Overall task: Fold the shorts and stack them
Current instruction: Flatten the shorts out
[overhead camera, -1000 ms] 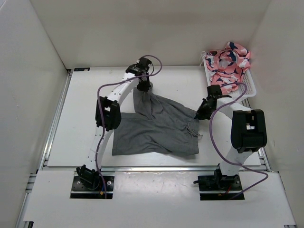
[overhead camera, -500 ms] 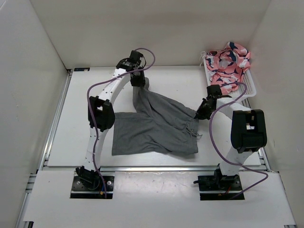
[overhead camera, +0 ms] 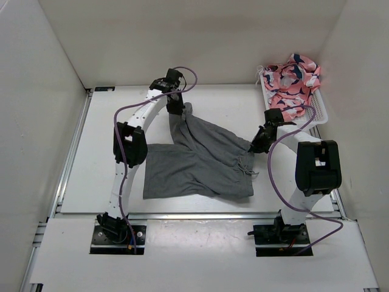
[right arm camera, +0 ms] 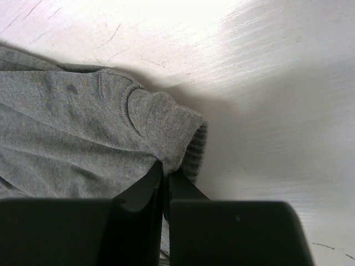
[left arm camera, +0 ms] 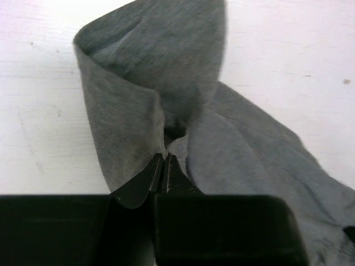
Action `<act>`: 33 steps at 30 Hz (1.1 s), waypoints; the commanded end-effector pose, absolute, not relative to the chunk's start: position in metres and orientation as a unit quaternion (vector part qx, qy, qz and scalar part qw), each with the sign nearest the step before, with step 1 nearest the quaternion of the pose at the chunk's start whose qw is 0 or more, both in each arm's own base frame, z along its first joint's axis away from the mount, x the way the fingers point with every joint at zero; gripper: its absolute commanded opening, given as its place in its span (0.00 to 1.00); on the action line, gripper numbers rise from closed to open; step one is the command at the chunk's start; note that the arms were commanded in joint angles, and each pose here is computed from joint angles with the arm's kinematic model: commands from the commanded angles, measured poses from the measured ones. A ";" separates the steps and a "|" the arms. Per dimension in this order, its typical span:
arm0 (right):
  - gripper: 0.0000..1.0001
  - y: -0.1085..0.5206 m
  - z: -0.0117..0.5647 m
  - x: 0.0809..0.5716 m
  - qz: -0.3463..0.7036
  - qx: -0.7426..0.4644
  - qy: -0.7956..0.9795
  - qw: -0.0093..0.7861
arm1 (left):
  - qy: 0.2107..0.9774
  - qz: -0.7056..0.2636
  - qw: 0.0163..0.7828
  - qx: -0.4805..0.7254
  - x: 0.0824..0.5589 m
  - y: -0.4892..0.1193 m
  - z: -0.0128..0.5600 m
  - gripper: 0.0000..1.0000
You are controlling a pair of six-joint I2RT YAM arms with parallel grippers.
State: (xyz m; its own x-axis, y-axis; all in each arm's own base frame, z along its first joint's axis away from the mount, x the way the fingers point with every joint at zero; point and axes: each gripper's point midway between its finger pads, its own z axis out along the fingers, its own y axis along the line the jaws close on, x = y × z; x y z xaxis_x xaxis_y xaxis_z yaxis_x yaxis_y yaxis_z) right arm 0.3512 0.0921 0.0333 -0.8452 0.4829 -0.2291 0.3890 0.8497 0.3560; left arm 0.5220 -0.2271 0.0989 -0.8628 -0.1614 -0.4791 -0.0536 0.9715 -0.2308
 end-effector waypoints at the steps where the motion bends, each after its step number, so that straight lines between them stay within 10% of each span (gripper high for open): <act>1: 0.00 0.094 0.056 0.364 0.157 0.217 0.944 0.195 | 0.952 -0.072 0.284 -0.090 0.517 -0.190 0.133 0.10; 10: 0.00 0.086 0.063 0.362 0.137 0.213 0.945 0.209 | 0.953 0.028 0.219 -0.207 0.448 -0.063 0.100 0.10; 14: 0.24 0.089 0.065 0.362 0.137 0.204 0.946 0.209 | 0.957 0.010 0.199 -0.211 0.447 -0.058 0.090 0.74; 16: 0.40 0.091 0.067 0.362 0.133 0.200 0.948 0.210 | 0.955 -0.009 0.212 -0.205 0.458 -0.068 0.100 0.81; 24: 0.40 0.076 0.080 0.362 0.087 0.198 0.948 0.232 | 0.950 -0.079 0.268 -0.141 0.532 -0.140 0.134 0.64; 33: 0.64 0.067 0.078 0.373 0.040 0.179 0.954 0.237 | 0.949 -0.117 0.279 -0.090 0.568 -0.193 0.098 0.88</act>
